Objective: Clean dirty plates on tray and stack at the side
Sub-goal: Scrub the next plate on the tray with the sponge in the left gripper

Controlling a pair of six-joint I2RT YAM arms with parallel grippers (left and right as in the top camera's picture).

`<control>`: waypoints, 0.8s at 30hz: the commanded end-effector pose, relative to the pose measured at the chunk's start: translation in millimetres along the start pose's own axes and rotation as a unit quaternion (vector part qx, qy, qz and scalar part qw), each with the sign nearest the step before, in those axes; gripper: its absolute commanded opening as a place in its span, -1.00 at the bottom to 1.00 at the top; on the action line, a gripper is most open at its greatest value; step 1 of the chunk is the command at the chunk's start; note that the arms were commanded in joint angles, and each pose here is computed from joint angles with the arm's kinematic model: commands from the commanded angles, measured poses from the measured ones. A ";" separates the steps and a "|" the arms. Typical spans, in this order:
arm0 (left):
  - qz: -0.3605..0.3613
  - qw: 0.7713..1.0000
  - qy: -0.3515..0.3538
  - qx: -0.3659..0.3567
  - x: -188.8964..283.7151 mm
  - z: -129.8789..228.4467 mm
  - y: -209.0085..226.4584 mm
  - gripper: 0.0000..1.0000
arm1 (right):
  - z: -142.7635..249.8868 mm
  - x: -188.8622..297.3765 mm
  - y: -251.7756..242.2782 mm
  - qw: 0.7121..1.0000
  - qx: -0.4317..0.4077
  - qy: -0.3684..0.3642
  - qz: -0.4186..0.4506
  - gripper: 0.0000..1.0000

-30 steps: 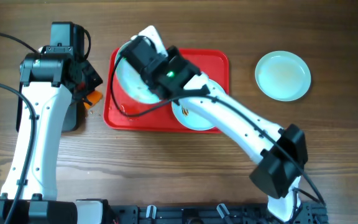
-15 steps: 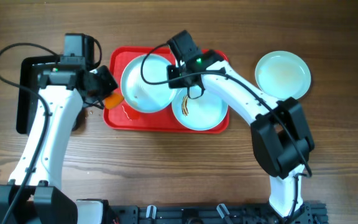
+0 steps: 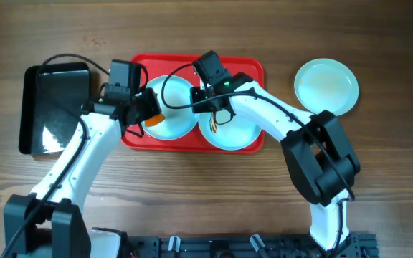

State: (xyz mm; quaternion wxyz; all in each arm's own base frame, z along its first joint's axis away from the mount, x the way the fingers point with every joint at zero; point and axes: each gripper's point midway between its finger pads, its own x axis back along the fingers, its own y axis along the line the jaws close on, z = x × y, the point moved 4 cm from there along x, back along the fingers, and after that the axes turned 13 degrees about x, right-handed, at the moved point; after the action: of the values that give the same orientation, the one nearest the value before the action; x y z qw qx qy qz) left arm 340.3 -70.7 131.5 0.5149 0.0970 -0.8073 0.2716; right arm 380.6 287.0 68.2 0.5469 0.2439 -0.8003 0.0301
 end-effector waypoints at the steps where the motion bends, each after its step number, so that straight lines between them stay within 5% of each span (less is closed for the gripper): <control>1: -0.012 1.000 -0.004 -0.006 -17.3 5.8 9.3 -0.92 | 1.7 -3.7 2.4 1.000 -0.018 0.004 -0.010 -0.91; 18: 0.001 0.999 0.052 -0.006 -82.4 26.1 4.4 -0.92 | 10.1 -3.6 6.9 0.999 -0.032 0.026 -0.027 -0.91; 24: -0.111 0.993 0.025 -0.019 -95.3 27.7 38.5 -0.92 | 12.2 -3.5 6.4 0.999 -0.032 0.031 -0.025 -0.91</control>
State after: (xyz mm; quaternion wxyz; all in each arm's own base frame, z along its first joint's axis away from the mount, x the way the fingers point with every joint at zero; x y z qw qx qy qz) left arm 359.0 -83.4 52.1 0.5432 0.1006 -0.7930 0.2569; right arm 373.0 285.5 65.4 0.5720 0.2336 -0.7863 0.0038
